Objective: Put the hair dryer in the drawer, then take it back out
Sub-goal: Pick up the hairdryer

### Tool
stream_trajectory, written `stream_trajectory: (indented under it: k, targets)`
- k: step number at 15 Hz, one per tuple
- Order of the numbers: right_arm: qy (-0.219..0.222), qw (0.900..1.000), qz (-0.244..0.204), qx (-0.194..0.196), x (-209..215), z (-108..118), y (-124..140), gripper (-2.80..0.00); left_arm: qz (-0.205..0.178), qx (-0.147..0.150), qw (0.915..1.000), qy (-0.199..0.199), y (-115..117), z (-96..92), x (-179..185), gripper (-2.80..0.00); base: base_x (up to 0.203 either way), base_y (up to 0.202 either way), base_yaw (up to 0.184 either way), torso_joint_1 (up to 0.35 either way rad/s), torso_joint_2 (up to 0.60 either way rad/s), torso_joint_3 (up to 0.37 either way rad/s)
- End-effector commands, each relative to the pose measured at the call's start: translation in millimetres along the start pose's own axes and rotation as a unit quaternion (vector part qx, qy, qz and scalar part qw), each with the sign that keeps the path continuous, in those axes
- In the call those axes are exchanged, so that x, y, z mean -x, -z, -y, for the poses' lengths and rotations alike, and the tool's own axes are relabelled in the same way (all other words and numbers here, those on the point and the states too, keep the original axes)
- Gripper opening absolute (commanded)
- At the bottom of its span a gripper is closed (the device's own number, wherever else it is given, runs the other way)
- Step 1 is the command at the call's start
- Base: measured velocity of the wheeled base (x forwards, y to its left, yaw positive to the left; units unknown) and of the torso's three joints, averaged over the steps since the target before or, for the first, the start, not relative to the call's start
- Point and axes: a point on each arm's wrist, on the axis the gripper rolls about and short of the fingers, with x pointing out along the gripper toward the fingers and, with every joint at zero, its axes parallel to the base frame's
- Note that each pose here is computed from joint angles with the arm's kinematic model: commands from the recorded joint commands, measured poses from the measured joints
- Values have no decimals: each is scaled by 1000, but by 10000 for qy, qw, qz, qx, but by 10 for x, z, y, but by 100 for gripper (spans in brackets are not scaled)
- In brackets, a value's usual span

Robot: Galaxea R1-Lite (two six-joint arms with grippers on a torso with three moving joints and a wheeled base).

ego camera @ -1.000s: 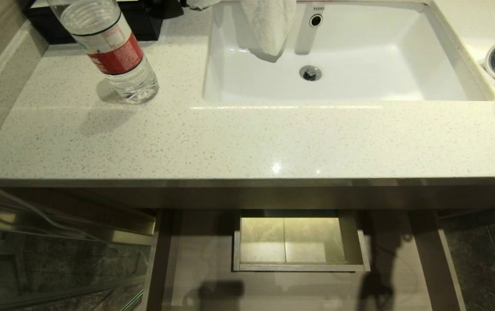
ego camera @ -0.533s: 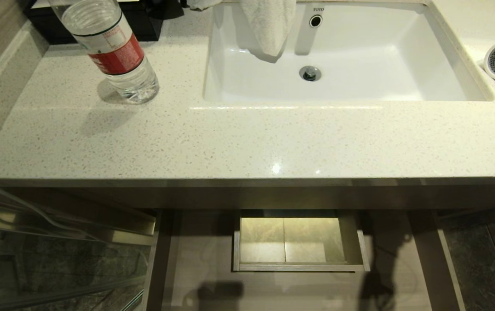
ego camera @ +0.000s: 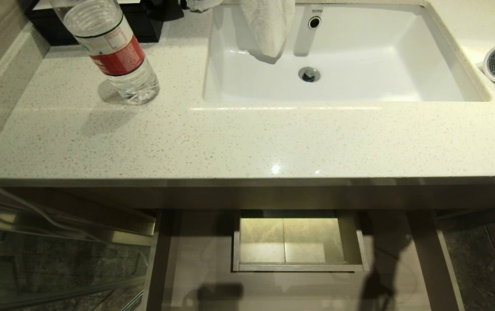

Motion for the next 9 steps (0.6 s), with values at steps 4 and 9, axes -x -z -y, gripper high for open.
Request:
stream_trajectory:
  k: [4,9]
  targets:
    - [-224,9994,-262,-35,98,-52,72,0,1,2,10000,-3,1,0,0,-280,0,0,0,0,0,0]
    - [-395,9983,-413,-62,99,-73,110,0,1,2,10000,-3,1,0,0,-280,0,0,0,0,0,0]
